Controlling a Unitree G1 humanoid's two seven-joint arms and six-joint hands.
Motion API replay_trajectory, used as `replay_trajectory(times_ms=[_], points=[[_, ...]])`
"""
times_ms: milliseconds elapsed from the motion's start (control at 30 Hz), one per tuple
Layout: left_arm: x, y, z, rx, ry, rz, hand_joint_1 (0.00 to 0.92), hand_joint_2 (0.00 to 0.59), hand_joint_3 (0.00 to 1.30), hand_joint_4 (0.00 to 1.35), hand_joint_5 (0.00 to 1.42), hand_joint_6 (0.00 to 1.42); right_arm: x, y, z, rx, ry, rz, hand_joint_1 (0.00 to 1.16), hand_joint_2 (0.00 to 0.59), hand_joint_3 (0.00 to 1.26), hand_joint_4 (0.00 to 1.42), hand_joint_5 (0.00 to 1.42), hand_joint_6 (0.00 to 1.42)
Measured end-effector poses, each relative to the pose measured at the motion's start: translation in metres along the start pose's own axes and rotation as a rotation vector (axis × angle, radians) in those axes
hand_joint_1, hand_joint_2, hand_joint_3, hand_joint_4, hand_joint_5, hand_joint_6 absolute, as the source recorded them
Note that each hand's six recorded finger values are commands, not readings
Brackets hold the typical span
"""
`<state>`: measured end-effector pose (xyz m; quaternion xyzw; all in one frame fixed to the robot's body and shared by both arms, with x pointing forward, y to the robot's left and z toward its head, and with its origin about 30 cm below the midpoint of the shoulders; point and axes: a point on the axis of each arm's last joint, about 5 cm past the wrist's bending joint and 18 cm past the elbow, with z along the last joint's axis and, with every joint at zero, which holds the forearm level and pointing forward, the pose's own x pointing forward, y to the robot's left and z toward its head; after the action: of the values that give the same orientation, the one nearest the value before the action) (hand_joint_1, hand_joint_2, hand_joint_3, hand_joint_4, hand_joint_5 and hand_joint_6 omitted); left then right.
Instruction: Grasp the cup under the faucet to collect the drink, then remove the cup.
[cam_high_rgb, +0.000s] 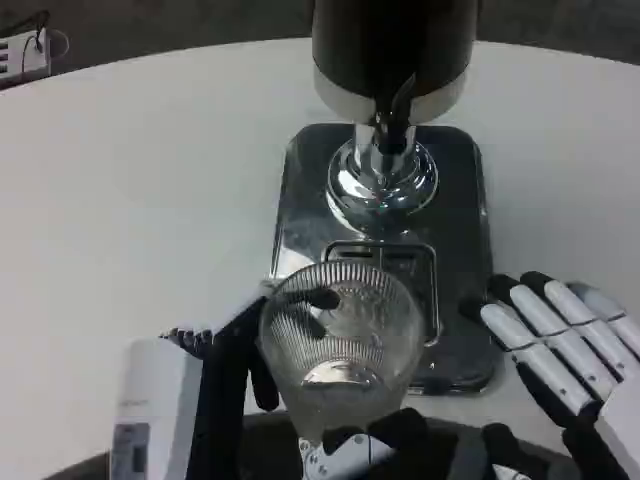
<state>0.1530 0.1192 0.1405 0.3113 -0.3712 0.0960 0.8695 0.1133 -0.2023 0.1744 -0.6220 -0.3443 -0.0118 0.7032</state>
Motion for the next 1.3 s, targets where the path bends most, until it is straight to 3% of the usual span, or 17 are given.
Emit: replay_trajectory(times_ms=[700,933,1300], points=[[0.004,0.000,-0.0014,0.004,-0.005,0.012,0.793,0.000,1.04,1.10,1.17,1.41,-0.002,-0.0002,0.0002,0.015,0.008,0.006,0.23,0.568,0.12,0.07,0.07,0.11],[0.020,-0.005,-0.0166,0.038,-0.012,0.034,0.793,0.000,1.04,1.10,1.17,1.40,-0.004,-0.0004,0.0013,0.017,0.014,0.020,0.23,0.568,0.12,0.07,0.07,0.12],[0.051,-0.024,-0.0431,0.086,-0.002,0.013,0.793,0.000,1.04,1.10,1.17,1.40,-0.007,-0.0033,0.0001,0.001,0.059,0.020,0.23,0.568,0.12,0.07,0.08,0.13]])
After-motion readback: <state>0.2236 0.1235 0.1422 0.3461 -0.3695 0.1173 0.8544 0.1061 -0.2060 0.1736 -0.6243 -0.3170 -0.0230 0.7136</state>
